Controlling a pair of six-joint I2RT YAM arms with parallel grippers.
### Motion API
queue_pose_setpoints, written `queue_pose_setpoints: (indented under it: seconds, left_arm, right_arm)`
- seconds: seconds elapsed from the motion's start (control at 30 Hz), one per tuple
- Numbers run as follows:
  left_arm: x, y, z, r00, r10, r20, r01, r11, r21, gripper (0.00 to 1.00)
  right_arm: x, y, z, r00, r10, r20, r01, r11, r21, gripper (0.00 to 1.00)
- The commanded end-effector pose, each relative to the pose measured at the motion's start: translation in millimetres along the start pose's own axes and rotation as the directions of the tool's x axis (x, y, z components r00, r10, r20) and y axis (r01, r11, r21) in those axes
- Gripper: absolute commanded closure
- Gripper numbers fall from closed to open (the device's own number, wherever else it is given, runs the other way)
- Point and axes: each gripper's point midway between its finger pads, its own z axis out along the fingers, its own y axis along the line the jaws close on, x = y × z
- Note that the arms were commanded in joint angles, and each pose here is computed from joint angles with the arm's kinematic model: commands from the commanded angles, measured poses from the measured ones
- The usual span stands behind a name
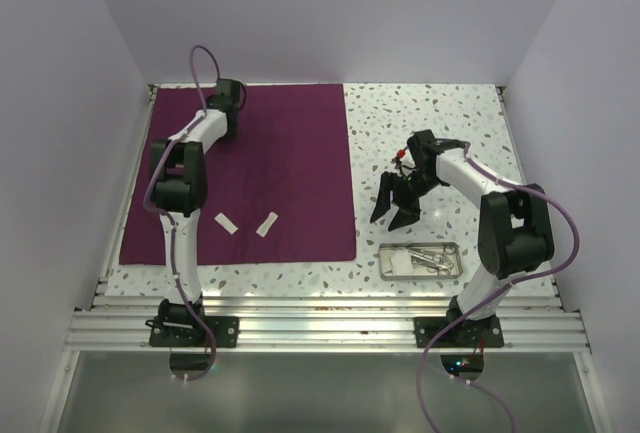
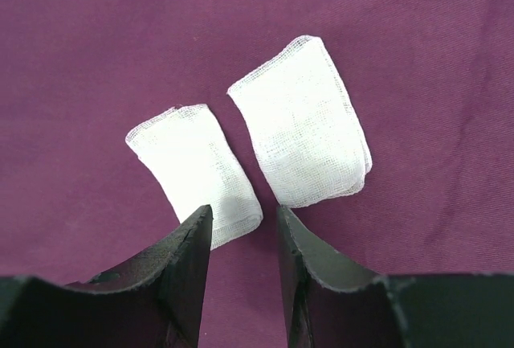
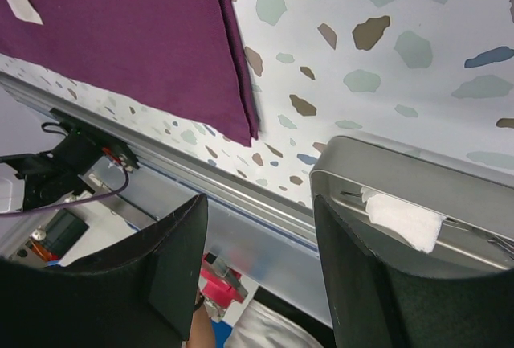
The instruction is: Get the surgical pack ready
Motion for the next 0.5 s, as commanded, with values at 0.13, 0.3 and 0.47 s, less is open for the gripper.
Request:
queue_pose_setpoints:
  seconds: [0.13,0.3,0.47]
  left_arm:
    - [-14,8,8,1.000,0.004,0.024,-0.003,0.999,-0.034,0.61]
    - [-6,11,13,1.000,-0.014,0.002,0.014,0.999,-0.030,0.66]
    - [-4,16,15,1.000,-0.028,-0.005,0.028,0.999,-0.023,0.71]
  right_arm:
    - [-4,8,0,1.000,-0.014,0.001,0.014,0.999,-0.038,0.40]
    - [-5,10,-1,1.000,-0.010,0.007,0.010,0.999,-0.040,0.40]
    - [-6,11,-1,1.000,-0.007,0.010,0.007,0.999,-0.044,0.40]
